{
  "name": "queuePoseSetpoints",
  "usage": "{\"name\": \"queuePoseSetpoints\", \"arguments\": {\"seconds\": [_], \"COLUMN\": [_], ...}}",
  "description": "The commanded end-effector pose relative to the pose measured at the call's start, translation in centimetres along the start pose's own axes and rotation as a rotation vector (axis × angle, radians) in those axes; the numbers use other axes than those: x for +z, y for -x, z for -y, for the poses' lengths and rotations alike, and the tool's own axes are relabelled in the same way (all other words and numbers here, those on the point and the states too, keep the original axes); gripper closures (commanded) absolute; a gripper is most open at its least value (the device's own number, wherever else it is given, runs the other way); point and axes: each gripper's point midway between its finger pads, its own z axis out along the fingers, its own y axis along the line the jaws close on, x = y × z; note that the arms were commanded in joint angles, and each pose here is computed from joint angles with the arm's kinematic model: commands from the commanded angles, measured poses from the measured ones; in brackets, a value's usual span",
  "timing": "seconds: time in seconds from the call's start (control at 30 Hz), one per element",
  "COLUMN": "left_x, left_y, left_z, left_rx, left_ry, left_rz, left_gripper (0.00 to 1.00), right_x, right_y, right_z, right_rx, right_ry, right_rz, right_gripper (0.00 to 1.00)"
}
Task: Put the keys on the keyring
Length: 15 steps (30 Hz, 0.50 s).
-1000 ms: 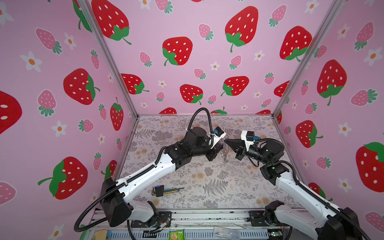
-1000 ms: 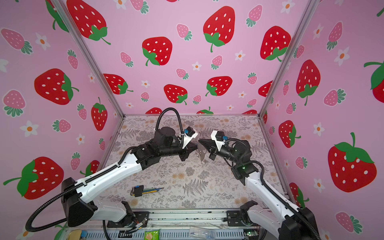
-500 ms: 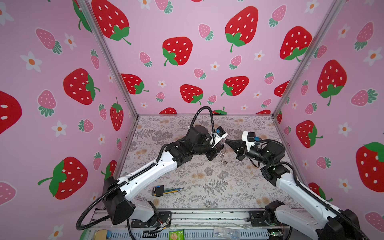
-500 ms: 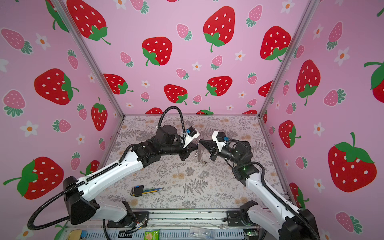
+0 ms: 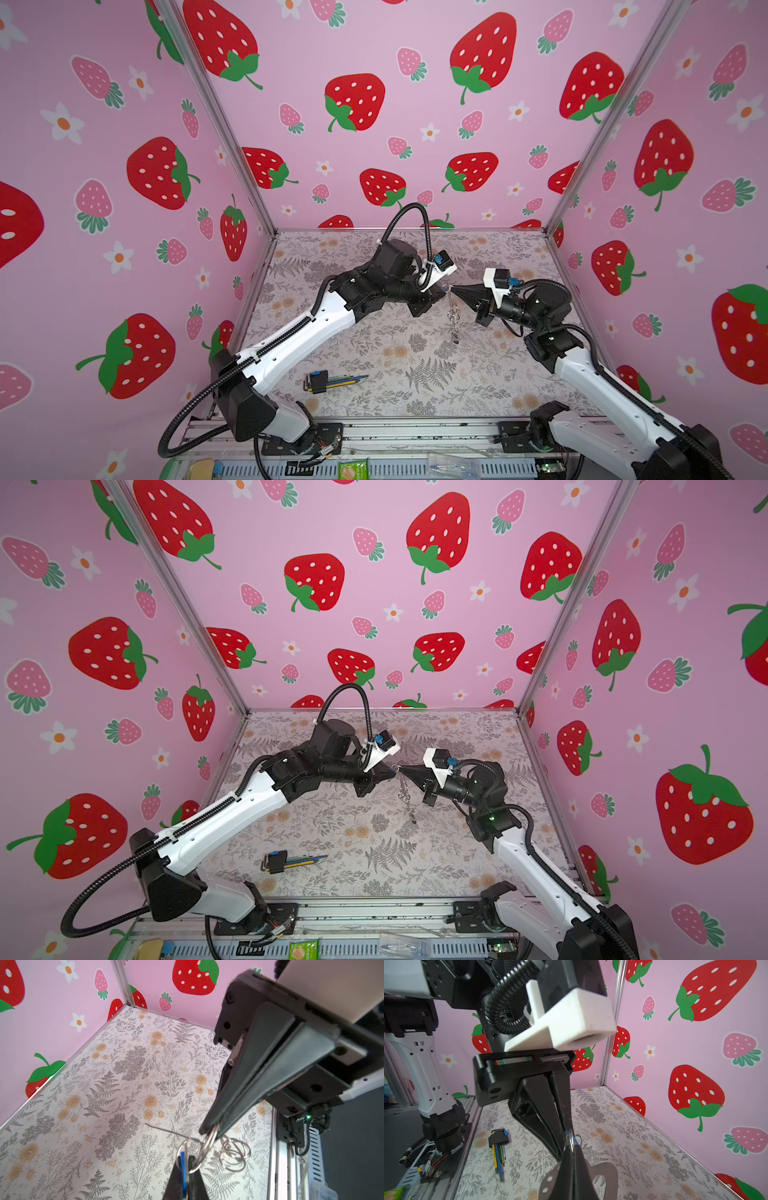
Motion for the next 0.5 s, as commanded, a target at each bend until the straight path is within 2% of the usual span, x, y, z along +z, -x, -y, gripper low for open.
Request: {"name": "queuePoseSetpoints", "arguments": {"seconds": [0.0, 0.2, 0.47], "left_x": [-0.9, -1.6, -1.9], "left_y": [1.0, 0.7, 0.7], "left_z": [0.8, 0.7, -0.1], "left_rx": [0.023, 0.035, 0.065], "left_ry": [-0.062, -0.06, -0.014], "left_rz": [0.01, -0.015, -0.044], "left_gripper": [1.0, 1.0, 1.0], "right_x": [-0.1, -0.5, -0.1], "right_y": [1.3, 0.4, -1.4], "right_z": [-0.3, 0.5, 0.8], "right_rx": [-0.067, -0.091, -0.08], "right_ry": [0.026, -0.026, -0.005], "right_rz": [0.002, -0.049, -0.131], "right_gripper": [1.0, 1.0, 1.0]}}
